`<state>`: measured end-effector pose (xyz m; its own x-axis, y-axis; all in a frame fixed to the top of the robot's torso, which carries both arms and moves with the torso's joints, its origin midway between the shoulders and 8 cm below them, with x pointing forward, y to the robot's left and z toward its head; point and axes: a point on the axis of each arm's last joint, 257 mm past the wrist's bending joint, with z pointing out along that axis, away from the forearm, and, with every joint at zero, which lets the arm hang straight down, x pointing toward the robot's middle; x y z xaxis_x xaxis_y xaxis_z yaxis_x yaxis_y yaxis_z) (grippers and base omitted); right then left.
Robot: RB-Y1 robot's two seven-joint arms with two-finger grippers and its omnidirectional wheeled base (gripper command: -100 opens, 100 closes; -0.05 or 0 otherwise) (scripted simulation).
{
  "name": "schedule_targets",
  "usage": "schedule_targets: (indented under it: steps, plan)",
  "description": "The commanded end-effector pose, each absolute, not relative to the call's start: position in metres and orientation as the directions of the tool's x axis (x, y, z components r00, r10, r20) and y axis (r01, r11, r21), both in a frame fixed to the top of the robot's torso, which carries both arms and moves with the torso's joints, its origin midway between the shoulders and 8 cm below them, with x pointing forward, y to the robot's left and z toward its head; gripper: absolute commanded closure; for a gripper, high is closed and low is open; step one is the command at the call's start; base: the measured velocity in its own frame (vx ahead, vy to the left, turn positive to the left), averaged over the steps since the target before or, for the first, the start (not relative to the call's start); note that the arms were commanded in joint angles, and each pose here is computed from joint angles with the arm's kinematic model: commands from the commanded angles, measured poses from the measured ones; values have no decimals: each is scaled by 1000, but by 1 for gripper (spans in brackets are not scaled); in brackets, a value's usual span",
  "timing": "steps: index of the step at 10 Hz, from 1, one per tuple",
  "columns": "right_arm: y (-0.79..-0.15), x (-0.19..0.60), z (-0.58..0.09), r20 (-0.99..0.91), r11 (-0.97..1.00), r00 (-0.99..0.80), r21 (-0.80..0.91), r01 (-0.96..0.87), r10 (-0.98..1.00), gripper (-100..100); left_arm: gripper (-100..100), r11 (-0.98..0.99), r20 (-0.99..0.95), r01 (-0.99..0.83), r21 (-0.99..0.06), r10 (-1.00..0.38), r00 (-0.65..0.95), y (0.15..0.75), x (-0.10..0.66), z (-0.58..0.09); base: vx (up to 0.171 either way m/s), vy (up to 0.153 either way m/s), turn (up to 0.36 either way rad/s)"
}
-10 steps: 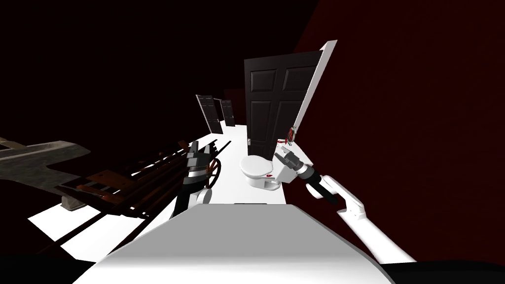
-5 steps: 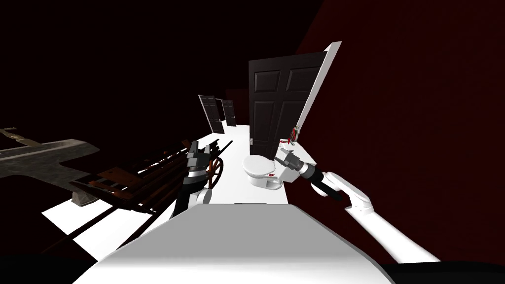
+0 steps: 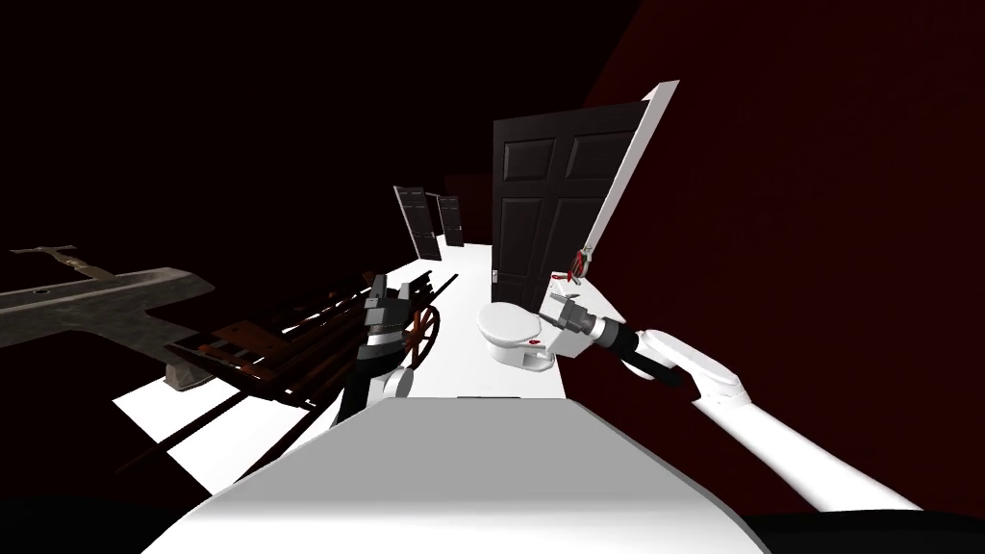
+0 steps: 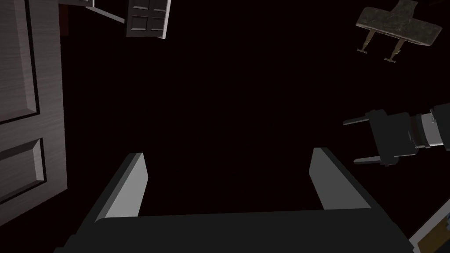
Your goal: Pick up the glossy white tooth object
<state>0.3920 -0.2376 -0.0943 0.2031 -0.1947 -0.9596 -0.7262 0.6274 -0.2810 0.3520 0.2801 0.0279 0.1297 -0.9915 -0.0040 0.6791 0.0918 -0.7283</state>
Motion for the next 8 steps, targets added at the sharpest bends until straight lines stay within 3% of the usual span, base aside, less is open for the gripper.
schedule_targets:
  steps: [1, 8]
  plan:
    - [-245, 391, -101, -948, 607, 199, -312, -731, -249, -100, 0, 92, -4, 679, -728, -992, 130, 280, 352, 28, 4, 37, 37]
    - [-315, 389, -155, -825, 487, 134, -445, -751, -549, -100, 0, 92, -4, 679, -728, -992, 130, 280, 352, 28, 19, 19, 73]
